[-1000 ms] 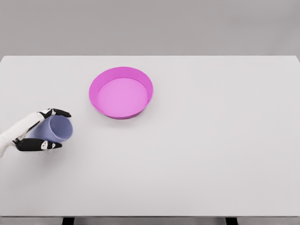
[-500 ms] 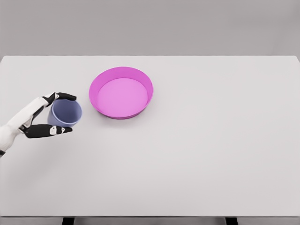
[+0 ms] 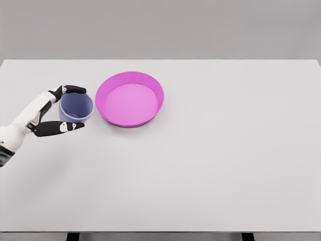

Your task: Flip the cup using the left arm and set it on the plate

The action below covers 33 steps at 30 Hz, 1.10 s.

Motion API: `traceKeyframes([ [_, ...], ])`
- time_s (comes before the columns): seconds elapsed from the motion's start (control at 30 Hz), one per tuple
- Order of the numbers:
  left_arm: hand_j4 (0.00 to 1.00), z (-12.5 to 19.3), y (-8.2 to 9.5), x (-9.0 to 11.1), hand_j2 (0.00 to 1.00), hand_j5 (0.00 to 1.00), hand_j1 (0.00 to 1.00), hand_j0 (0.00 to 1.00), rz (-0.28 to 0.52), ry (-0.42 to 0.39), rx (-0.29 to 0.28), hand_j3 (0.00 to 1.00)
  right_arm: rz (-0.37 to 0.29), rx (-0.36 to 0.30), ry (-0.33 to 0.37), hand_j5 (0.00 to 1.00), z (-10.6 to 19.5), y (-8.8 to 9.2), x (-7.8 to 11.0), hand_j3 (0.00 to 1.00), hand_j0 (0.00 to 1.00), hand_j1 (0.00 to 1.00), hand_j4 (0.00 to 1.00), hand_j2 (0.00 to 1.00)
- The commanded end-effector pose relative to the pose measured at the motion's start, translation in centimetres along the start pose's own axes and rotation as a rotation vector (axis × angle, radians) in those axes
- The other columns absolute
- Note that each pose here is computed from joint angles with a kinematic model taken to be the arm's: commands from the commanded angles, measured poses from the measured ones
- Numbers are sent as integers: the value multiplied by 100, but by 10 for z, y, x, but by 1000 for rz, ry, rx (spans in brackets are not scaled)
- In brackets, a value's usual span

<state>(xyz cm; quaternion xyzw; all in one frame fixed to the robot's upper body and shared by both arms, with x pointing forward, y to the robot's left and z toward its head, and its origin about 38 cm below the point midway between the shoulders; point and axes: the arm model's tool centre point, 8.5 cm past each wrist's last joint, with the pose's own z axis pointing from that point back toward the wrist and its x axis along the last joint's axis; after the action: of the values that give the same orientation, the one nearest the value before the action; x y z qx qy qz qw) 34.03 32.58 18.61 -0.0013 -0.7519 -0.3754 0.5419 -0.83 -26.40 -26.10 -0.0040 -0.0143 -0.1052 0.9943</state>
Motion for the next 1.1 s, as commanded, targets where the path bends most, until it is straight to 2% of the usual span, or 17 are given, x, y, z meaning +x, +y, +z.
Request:
traceKeyframes([
  [0.0,75,-2,-2,-1,75,75,75,75,11,-2,6,75,1,0,0,100,0,0,0,100,100,100,100,100],
  [0.23,75,-20,1,-4,75,75,75,75,26,-31,55,75,1,0,0,100,0,0,0,100,100,100,100,100],
  [0.5,75,-32,-4,0,75,75,75,75,45,-63,66,75,1,0,0,100,0,0,0,100,100,100,100,100],
  [0.57,75,-36,-5,-1,75,75,75,75,45,-43,68,75,1,0,0,100,0,0,0,100,100,100,100,100],
  [0.87,75,-60,-17,8,75,75,75,75,84,-84,71,75,1,0,0,100,0,0,0,100,100,100,100,100],
  [1.07,76,-80,-28,6,76,76,76,76,104,-104,58,76,1,0,0,100,0,0,0,100,100,100,100,100],
])
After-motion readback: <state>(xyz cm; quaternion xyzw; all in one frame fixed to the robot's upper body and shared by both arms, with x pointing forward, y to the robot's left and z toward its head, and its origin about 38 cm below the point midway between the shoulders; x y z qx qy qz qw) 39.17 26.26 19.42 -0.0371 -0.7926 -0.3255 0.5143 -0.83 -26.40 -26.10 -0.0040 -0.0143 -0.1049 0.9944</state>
